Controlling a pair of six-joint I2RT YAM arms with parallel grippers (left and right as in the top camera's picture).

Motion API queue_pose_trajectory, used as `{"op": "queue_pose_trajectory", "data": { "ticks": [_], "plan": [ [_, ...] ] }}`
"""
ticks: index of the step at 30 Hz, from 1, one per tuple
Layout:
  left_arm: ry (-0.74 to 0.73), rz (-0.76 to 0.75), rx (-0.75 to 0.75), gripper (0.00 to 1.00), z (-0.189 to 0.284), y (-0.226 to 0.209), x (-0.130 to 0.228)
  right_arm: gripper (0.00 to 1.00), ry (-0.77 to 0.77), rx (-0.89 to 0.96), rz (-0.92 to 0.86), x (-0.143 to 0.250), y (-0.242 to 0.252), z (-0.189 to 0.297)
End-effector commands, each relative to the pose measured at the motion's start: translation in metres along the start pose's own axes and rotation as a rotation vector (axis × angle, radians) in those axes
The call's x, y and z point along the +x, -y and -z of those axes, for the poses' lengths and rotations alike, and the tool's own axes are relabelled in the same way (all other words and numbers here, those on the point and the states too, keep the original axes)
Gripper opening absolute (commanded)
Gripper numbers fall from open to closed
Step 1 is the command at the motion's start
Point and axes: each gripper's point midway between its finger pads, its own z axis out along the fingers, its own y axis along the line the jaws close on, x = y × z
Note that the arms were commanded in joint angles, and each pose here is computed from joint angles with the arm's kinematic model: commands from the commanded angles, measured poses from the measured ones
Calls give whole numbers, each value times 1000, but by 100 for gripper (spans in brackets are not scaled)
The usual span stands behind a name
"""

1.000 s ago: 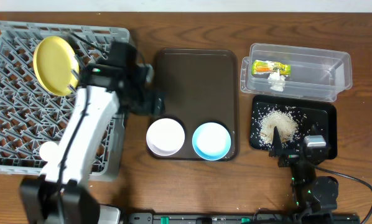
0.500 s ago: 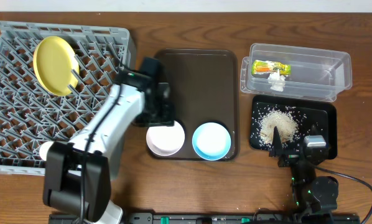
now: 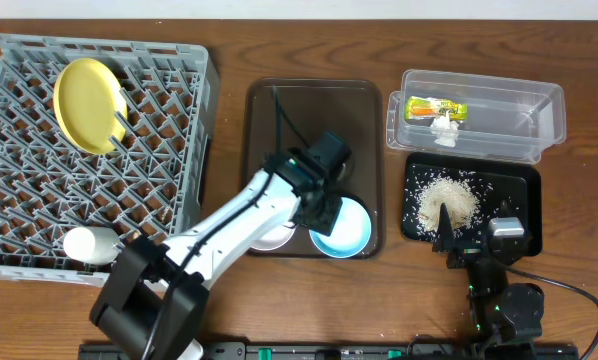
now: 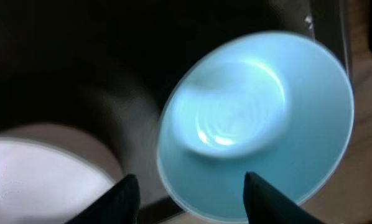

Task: Sort waste into correct bins and load items into the dishwasher
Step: 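Reach the left gripper to the light-blue bowl and grasp its rim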

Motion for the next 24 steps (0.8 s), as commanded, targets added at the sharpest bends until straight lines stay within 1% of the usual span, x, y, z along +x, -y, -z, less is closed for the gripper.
{"op": "queue_pose_trajectory", "data": {
  "ticks": [1, 4, 9, 10, 12, 13, 14, 16, 20, 22, 24],
  "plan": [
    [9, 10, -44, 52, -16, -10, 2, 99, 1, 5, 7, 1, 1, 0],
    [20, 40, -80, 50, -25, -17, -1, 99, 1, 5, 7, 1, 1, 0],
    [-17, 50, -88, 45, -42, -19, 3, 99, 1, 5, 7, 1, 1, 0],
    [-23, 54, -86, 40, -44, -19, 4, 99, 1, 5, 7, 1, 1, 0],
    [-24, 53, -77, 23, -43, -17, 4, 99, 1, 5, 7, 1, 1, 0],
    [-18, 52, -75, 19, -41, -16, 1, 99, 1, 5, 7, 1, 1, 0],
    [-8, 53, -71, 12, -37, -15, -2, 99, 1, 5, 7, 1, 1, 0],
    [17, 52, -61, 7, -23, -11, -12, 99, 1, 5, 7, 1, 1, 0],
    [117, 19, -66, 6, 28, -7, -39, 99, 1, 5, 7, 1, 1, 0],
    [203, 13, -148, 6, 63, -22, -56, 99, 1, 5, 7, 1, 1, 0],
    [296, 13, -276, 6, 101, -49, -70, 99, 1, 5, 7, 1, 1, 0]
  ]
}}
